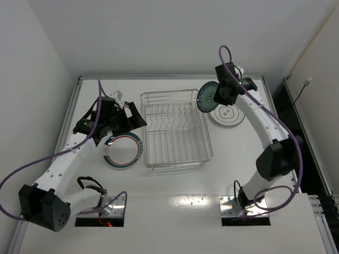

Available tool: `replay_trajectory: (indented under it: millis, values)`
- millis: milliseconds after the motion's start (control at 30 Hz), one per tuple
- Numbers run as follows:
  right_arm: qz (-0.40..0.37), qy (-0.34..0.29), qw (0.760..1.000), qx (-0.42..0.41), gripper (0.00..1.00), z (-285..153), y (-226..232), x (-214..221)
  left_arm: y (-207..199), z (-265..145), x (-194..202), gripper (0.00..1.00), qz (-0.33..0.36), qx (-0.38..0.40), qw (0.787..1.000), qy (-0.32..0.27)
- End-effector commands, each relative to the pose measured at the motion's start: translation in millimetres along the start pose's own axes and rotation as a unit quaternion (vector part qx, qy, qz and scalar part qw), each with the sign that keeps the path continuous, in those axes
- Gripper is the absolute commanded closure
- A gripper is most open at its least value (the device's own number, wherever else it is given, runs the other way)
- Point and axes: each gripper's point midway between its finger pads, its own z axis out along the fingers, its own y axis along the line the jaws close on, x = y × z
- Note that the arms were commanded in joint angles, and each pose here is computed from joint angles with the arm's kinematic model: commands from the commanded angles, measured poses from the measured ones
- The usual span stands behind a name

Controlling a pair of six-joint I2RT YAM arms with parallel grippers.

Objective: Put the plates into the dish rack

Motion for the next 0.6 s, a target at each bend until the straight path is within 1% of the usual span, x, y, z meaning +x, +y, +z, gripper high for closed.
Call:
replay_trajectory:
  millis: [0, 67, 167, 200, 300, 433, 567]
  values:
    - [-0.032, -0.044, 0.997, 0.060, 1.00, 6.3, 2.3, -26.9, -7.7, -5.2, -12.5, 0.01, 0.020, 0.001, 1.000, -0.017]
    - [-0.052, -0.032, 0.995, 0.073, 1.00, 21.0, 7.1, -21.0, -5.2, -3.0, -9.9, 0.01, 0.018, -0.004, 1.000, -0.010]
    - [-0.074, -0.032, 0.994, 0.079, 1.00, 25.0, 19.9, -18.6, -7.6, -4.5, -12.6, 0.01, 0.019, -0.001, 1.000, -0.014]
    - [-0.084, -0.026, 0.992, 0.088, 1.00, 33.0, 21.8, -12.1, -6.3, -4.7, -10.8, 0.01, 0.018, -0.004, 1.000, -0.010]
    - [-0.103, -0.028, 0.990, 0.093, 1.00, 34.2, 28.2, -5.7, -5.0, -4.6, -11.8, 0.01, 0.018, -0.008, 1.000, -0.013]
    - [-0.131, -0.019, 0.987, 0.096, 1.00, 36.6, 36.1, 14.6, -2.5, -4.7, -10.9, 0.01, 0.017, -0.014, 1.000, -0.012]
    - [-0.161, -0.034, 0.981, 0.102, 1.00, 29.1, 47.1, 24.0, -2.4, -2.4, -9.0, 0.01, 0.017, -0.013, 1.000, -0.005]
